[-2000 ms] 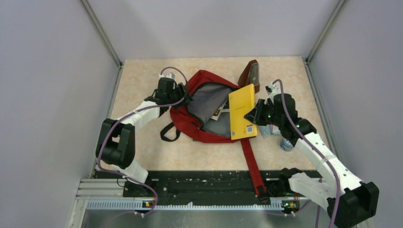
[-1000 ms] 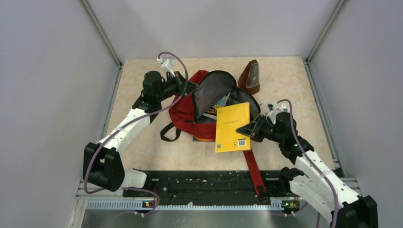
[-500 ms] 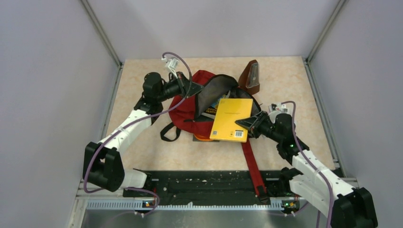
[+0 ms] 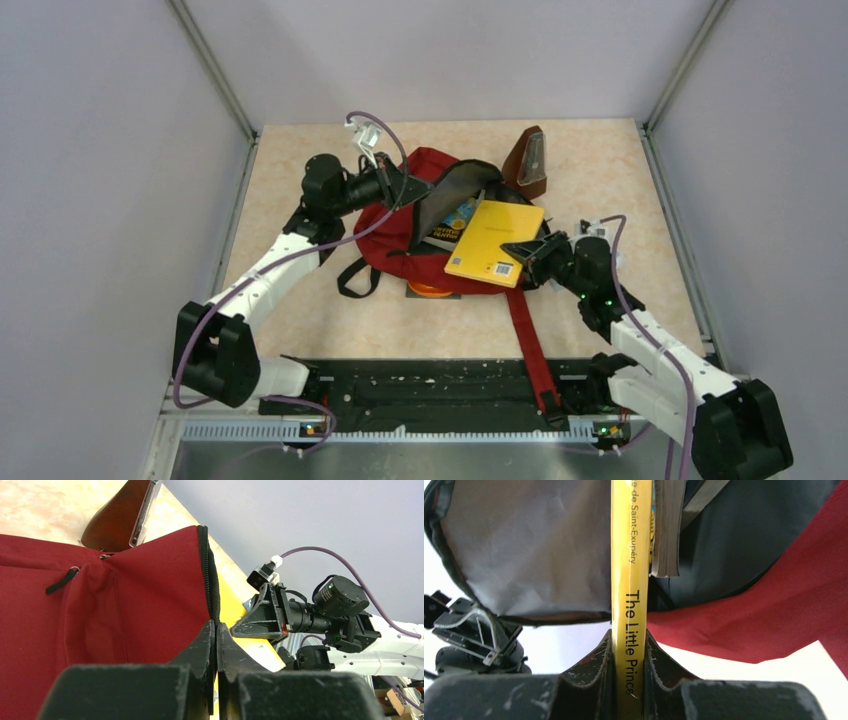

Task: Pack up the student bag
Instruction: Place the book in the student bag.

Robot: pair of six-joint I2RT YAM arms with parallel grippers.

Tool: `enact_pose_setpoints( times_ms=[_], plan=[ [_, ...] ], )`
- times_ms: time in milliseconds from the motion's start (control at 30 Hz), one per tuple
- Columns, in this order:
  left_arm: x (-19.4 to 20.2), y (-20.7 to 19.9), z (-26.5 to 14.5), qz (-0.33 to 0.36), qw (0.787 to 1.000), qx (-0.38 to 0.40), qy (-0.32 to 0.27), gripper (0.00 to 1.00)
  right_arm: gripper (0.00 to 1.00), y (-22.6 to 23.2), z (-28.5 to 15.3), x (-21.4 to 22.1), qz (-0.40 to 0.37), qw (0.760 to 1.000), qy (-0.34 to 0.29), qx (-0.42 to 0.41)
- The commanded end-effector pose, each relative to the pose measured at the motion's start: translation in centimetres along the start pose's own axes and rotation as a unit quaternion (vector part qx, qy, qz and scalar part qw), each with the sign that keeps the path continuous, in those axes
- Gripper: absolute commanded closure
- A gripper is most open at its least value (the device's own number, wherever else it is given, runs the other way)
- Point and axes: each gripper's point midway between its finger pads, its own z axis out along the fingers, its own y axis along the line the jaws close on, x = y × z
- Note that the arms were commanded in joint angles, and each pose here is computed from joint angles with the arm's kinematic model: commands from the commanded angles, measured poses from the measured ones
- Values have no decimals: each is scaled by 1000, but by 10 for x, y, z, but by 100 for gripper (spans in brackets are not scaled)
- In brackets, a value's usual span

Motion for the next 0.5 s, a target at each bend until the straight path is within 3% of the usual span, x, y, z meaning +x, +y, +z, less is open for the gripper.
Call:
enact_pose_setpoints(
  times_ms=[0,467],
  plan=[
    [-24,-35,-6,59,996,48,-37,100,100,51,3,-24,-3,996,-51,-75],
    [-20,-37,-4,57,996,56,-31,100,100,77,48,-44,14,991,-86,-103]
  ],
)
